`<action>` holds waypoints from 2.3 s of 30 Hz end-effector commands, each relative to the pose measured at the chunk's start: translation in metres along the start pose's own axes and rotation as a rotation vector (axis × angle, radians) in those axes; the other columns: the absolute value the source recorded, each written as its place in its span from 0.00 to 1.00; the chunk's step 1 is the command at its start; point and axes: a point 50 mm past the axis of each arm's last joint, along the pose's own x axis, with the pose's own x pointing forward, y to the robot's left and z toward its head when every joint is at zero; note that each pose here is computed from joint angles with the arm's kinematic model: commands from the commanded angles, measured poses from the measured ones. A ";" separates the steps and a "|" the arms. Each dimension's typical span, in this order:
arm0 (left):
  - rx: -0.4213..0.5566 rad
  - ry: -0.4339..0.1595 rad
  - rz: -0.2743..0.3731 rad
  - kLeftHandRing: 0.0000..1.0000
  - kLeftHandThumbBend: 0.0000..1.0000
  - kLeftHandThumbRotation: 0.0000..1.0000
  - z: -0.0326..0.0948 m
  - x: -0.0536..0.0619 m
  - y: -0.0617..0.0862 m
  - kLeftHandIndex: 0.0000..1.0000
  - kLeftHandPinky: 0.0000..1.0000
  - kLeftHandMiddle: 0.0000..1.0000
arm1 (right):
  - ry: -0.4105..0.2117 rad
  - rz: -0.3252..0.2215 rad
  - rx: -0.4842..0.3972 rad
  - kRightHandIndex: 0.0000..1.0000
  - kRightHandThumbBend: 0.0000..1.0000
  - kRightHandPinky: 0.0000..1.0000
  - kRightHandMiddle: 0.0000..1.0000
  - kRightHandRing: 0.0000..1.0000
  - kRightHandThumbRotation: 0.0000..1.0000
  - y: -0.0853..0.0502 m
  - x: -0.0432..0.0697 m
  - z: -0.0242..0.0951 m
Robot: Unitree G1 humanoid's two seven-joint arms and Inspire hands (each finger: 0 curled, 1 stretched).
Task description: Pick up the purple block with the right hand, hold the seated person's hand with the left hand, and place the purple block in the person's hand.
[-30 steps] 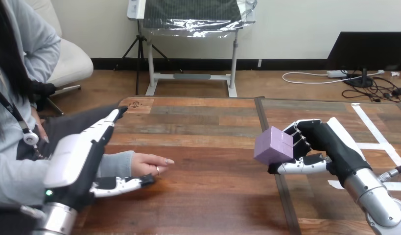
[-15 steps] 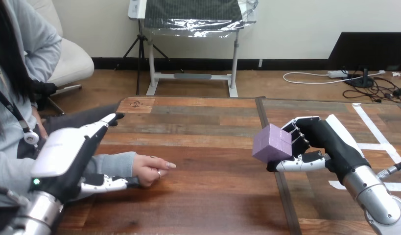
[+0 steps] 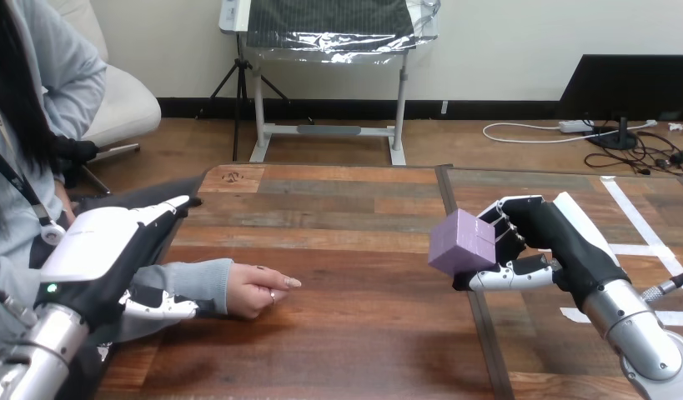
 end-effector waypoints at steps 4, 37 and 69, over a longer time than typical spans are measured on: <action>0.067 -0.029 0.000 0.81 1.00 0.32 0.001 0.022 0.017 0.84 0.73 0.82 | -0.147 -0.063 -0.003 0.45 0.81 0.39 0.46 0.41 0.00 -0.018 0.017 0.035; 0.158 -0.011 -0.220 0.65 1.00 0.30 -0.002 0.038 0.004 0.71 0.60 0.70 | -0.172 -0.060 0.012 0.46 0.80 0.38 0.46 0.41 0.00 -0.023 0.008 0.036; 0.163 0.022 -0.280 0.50 0.97 0.02 0.003 0.037 -0.021 0.56 0.49 0.54 | -0.171 -0.048 0.010 0.46 0.80 0.35 0.46 0.40 0.00 -0.021 0.003 0.038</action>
